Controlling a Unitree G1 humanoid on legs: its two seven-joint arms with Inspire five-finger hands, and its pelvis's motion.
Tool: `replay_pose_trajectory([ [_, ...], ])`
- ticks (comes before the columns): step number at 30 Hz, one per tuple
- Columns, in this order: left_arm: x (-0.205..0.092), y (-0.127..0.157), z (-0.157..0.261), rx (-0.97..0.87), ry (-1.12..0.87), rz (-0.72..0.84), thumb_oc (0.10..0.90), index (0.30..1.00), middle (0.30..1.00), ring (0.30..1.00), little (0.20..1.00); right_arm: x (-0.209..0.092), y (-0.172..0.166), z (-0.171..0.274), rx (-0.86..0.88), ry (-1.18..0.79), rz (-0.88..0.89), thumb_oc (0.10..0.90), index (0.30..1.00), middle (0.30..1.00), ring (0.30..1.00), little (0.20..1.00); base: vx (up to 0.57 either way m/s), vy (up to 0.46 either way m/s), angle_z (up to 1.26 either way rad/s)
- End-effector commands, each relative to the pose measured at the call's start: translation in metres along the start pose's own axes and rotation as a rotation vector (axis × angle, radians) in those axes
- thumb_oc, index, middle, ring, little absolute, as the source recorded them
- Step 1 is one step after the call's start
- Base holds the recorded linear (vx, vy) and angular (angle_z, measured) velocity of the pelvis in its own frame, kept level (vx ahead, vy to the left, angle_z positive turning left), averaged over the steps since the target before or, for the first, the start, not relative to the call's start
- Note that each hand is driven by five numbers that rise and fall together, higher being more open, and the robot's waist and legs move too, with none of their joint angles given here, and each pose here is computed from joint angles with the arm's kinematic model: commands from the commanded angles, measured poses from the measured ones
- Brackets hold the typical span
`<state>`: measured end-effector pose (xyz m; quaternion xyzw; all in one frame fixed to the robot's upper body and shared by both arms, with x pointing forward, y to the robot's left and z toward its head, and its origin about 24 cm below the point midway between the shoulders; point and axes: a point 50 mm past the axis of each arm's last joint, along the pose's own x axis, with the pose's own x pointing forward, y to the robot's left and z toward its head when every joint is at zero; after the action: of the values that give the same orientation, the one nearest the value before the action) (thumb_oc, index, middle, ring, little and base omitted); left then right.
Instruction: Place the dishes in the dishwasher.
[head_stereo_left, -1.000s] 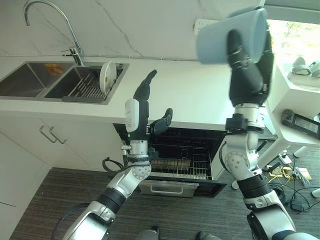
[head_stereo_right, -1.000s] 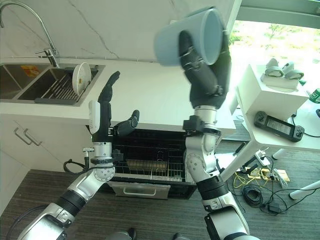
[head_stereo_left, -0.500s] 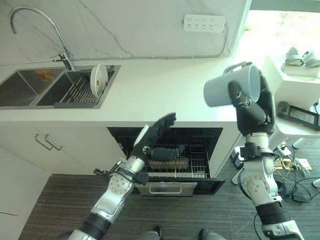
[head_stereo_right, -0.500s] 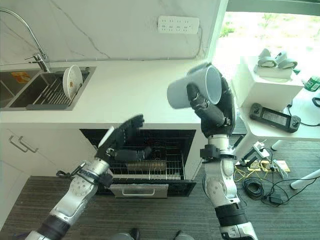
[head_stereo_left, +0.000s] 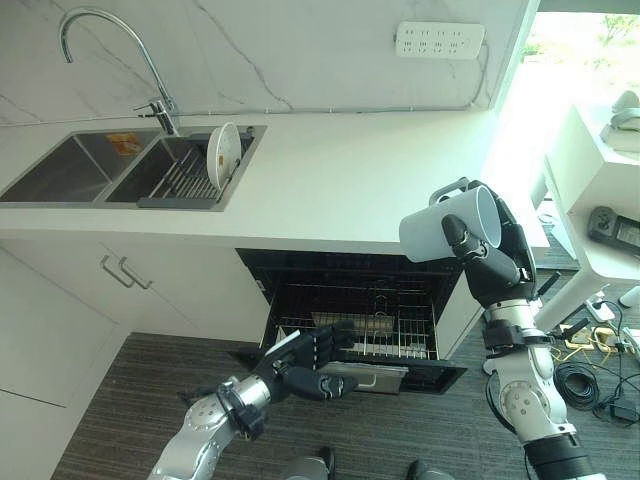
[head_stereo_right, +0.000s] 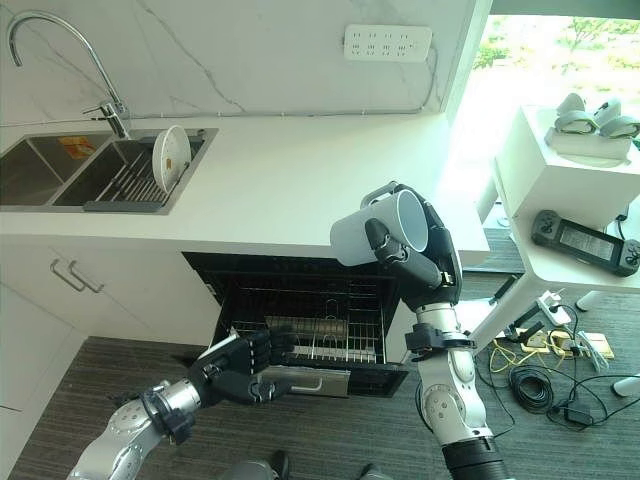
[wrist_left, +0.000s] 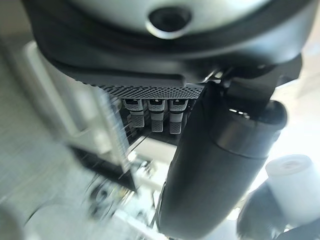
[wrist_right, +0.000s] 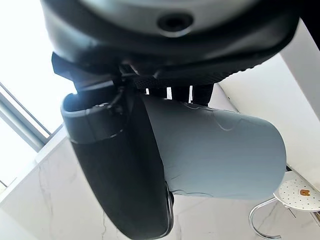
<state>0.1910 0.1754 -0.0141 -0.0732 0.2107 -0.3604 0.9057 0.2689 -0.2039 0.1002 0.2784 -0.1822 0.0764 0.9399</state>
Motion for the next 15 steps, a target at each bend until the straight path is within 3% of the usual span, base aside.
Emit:
replay_pose_trajectory([
  [1, -0.004, -0.009, 0.022, 0.007, -0.061, -0.178, 0.8, 0.9, 0.9, 0.9, 0.9, 0.024, 0.02, 0.038, -0.038, -0.185, 0.172, 0.4, 0.3, 0.3, 0.3, 0.3, 0.0, 0.0, 0.0],
  [7, -0.016, -0.016, -0.006, -0.114, -0.002, -0.301, 0.8, 0.9, 0.9, 0.9, 0.9, 0.022, 0.009, 0.027, -0.047, -0.117, 0.15, 0.4, 0.3, 0.3, 0.3, 0.3, 0.0, 0.0, 0.0],
  [8, -0.018, -0.025, -0.016, -0.232, 0.0, -0.398, 0.8, 0.9, 0.9, 0.9, 0.9, 0.021, 0.006, 0.02, -0.051, -0.1, 0.143, 0.4, 0.3, 0.3, 0.3, 0.3, 0.0, 0.012, 0.05],
  [10, -0.019, -0.027, -0.021, -0.28, 0.005, -0.421, 0.8, 0.9, 0.9, 0.9, 0.9, 0.021, 0.005, 0.017, -0.053, -0.094, 0.141, 0.4, 0.3, 0.3, 0.3, 0.3, 0.01, 0.001, 0.09],
  [13, -0.025, -0.021, -0.045, -0.307, 0.101, -0.356, 0.8, 0.9, 0.9, 0.9, 0.9, 0.022, 0.004, 0.013, -0.049, -0.08, 0.146, 0.4, 0.3, 0.3, 0.3, 0.3, 0.01, -0.004, 0.12],
  [15, -0.036, -0.01, -0.078, -0.276, 0.276, -0.164, 0.8, 0.9, 0.9, 0.9, 0.9, 0.025, 0.006, 0.012, -0.046, -0.07, 0.154, 0.4, 0.3, 0.3, 0.3, 0.3, 0.01, -0.005, 0.07],
])
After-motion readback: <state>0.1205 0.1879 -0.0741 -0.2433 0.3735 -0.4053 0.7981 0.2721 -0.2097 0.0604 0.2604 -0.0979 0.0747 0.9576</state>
